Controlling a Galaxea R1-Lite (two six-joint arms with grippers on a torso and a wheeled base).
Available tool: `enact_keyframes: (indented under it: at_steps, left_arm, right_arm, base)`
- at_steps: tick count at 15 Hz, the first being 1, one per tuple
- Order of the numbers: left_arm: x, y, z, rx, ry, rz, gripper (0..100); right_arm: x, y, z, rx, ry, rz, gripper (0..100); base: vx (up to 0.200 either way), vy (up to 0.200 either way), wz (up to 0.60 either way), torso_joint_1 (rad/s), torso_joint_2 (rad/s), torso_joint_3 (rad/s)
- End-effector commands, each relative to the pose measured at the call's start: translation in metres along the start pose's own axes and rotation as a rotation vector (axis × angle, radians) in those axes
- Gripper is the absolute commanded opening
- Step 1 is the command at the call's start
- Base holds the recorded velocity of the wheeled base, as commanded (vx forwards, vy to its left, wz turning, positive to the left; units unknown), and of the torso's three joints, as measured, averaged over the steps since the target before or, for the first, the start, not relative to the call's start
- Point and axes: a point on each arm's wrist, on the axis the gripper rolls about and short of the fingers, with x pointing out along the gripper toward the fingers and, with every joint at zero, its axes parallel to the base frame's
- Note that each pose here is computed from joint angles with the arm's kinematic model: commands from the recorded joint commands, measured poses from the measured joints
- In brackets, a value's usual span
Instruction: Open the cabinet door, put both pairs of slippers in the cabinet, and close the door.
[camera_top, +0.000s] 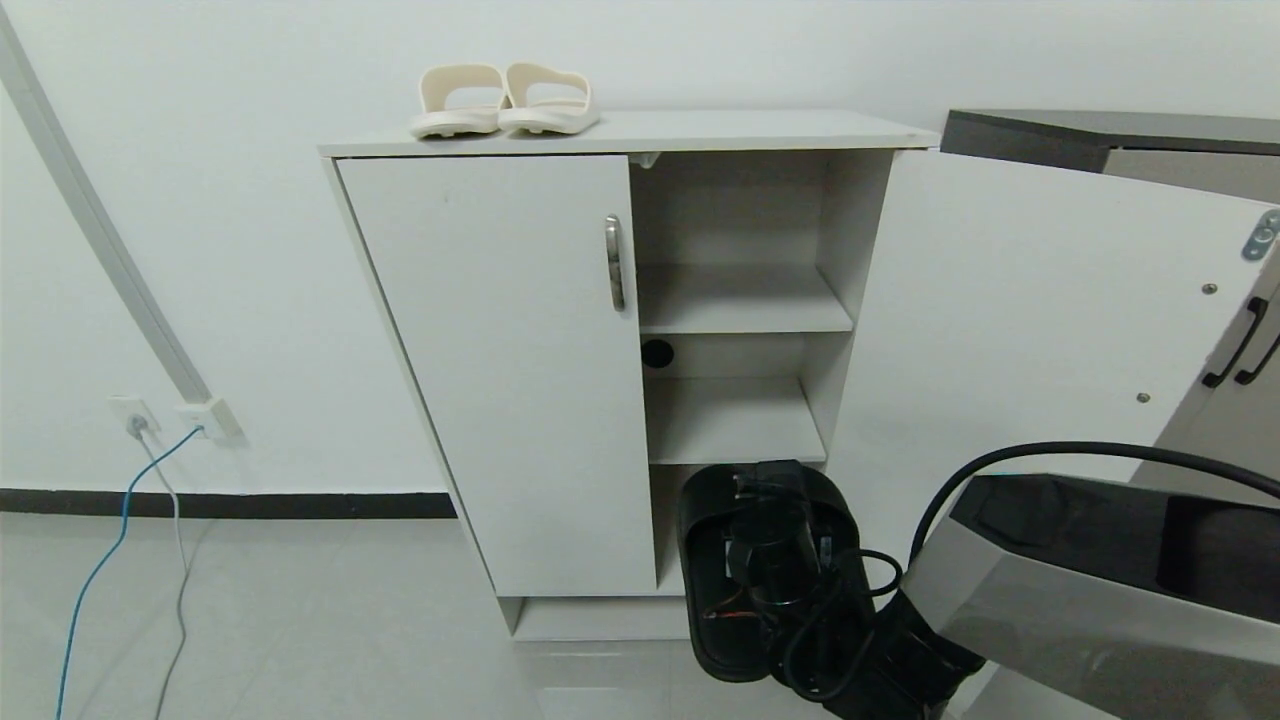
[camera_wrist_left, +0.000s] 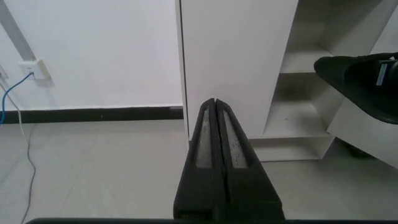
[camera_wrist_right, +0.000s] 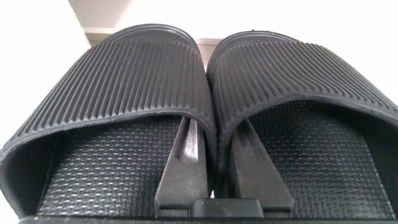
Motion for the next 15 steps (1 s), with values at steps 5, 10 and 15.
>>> enact_keyframes:
  at_steps: [5, 10, 15]
  left_arm:
    - [0.0002, 0.0, 0.0001, 0.0, 0.002, 0.0, 0]
    - [0.0002, 0.0, 0.0001, 0.0, 0.002, 0.0, 0]
    - [0.0002, 0.0, -0.0003, 0.001, 0.002, 0.0, 0]
  right_arm:
    - [0.0003, 0.0, -0.0006, -0.001, 0.001, -0.001, 0]
    - [0.0003, 0.0, -0.0006, -0.002, 0.001, -0.001, 0]
    - [0.0055, 0.0035, -0.0083, -0.012, -0.005, -0.003, 0]
  base:
    - [0.0, 0.0, 0.0, 0.003, 0.0, -0.069]
    - [0.0, 0.0, 0.0, 0.006, 0.0, -0.189]
    - [0.0, 0.0, 0.0, 0.004, 0.0, -0.198]
